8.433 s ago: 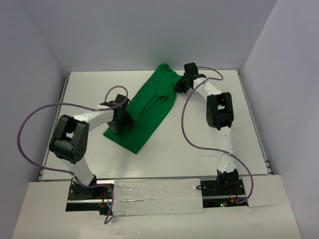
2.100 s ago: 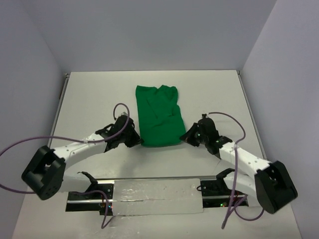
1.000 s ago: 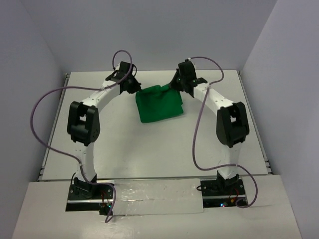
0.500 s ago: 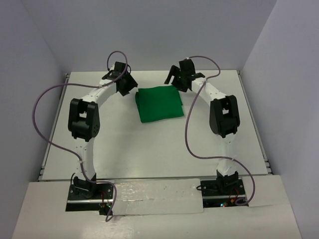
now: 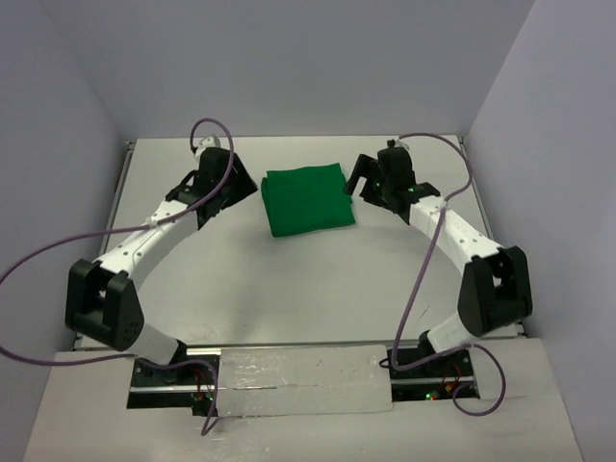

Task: Fold and stack the t-shirts
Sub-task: Fold the long partially folded tshirt into a neat square

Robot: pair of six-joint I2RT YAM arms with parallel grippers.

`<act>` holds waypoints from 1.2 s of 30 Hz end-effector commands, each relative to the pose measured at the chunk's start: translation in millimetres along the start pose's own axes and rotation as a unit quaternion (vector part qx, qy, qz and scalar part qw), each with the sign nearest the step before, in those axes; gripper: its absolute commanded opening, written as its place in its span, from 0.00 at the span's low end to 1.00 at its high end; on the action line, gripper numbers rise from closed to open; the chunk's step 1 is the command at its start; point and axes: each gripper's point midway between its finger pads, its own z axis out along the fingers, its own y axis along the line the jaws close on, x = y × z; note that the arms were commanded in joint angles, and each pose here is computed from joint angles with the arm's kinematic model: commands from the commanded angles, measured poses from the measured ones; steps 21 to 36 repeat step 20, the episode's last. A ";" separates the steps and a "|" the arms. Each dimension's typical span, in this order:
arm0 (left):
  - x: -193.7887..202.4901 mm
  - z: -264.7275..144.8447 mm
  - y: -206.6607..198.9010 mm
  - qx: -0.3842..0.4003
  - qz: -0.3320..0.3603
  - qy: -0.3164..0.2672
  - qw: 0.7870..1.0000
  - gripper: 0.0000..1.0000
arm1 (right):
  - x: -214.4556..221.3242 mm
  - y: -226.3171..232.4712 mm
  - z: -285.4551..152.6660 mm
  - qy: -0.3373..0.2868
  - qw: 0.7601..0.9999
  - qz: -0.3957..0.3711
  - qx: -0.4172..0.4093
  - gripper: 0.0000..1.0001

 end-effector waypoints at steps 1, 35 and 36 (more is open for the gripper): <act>-6.1 -29.1 4.8 0.026 0.029 -0.032 0.999 0.67 | -6.3 -28.1 -36.2 -0.048 0.998 -0.018 0.047 1.00; -0.9 -96.8 41.1 0.039 0.051 -0.067 0.996 0.68 | -1.6 -74.7 -113.9 -0.126 0.986 -0.007 0.108 1.00; -0.9 -96.8 41.1 0.039 0.051 -0.067 0.996 0.68 | -1.6 -74.7 -113.9 -0.126 0.986 -0.007 0.108 1.00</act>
